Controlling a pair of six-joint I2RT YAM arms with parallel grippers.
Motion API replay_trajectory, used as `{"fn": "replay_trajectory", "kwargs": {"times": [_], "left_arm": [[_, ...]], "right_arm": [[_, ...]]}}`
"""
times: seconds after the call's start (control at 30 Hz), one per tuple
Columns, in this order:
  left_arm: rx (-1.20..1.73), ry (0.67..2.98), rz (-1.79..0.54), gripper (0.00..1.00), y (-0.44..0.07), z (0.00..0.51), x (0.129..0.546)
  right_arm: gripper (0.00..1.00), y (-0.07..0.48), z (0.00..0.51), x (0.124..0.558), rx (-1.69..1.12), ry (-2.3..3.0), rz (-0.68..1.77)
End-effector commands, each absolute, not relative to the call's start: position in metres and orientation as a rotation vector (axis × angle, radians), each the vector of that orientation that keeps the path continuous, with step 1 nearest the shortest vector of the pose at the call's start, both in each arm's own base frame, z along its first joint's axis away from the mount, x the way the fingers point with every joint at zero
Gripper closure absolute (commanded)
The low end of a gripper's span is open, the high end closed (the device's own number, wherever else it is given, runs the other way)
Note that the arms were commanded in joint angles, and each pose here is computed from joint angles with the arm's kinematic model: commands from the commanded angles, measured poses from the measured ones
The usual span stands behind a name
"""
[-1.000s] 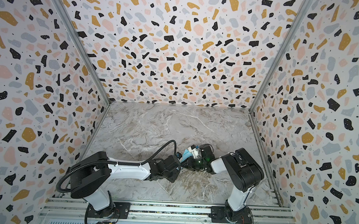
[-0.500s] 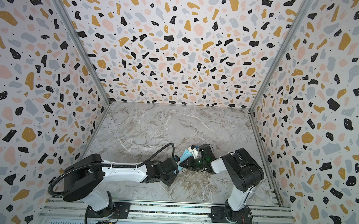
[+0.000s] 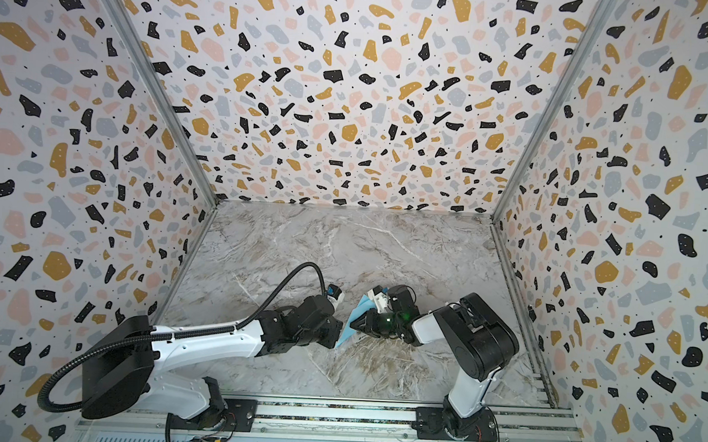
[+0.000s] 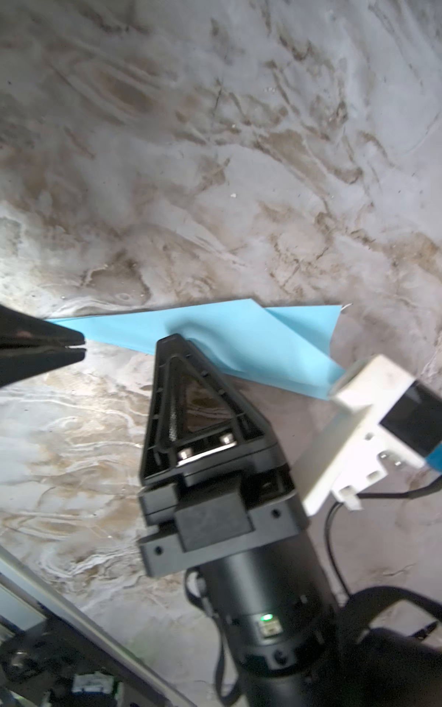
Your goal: Fold a paper plane with a square sheet of paper (pick it up from the middle)
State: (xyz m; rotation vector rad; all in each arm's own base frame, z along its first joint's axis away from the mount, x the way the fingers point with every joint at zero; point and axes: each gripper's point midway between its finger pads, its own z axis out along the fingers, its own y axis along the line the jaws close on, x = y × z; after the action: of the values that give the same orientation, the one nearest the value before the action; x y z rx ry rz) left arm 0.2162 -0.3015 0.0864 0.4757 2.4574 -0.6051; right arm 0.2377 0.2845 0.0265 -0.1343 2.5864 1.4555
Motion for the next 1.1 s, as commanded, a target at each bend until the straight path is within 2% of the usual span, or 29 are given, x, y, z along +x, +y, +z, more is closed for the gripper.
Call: {"fn": "replay_trajectory", "kwargs": {"times": [0.0,0.23,0.57,0.73,1.07], "left_arm": [[0.44,2.437,-0.701,1.0,-0.318,0.083,0.226],[0.493,2.505,-0.723,1.0,-0.335,0.056,0.226],[0.489,2.602,-0.617,1.0,-0.318,0.019,0.217],[0.526,2.698,-0.536,1.0,-0.3,-0.009,0.199],[0.519,2.729,-0.486,1.0,-0.287,-0.016,0.194]], "right_arm": [[0.76,0.273,0.009,0.235,-0.057,2.677,1.345],[0.76,0.276,0.013,0.235,-0.083,2.666,1.37],[0.76,0.276,0.021,0.24,-0.107,2.631,1.4],[0.76,0.278,0.046,0.252,-0.19,2.525,1.443],[0.75,0.264,0.057,0.28,-0.239,2.485,1.267]]}}
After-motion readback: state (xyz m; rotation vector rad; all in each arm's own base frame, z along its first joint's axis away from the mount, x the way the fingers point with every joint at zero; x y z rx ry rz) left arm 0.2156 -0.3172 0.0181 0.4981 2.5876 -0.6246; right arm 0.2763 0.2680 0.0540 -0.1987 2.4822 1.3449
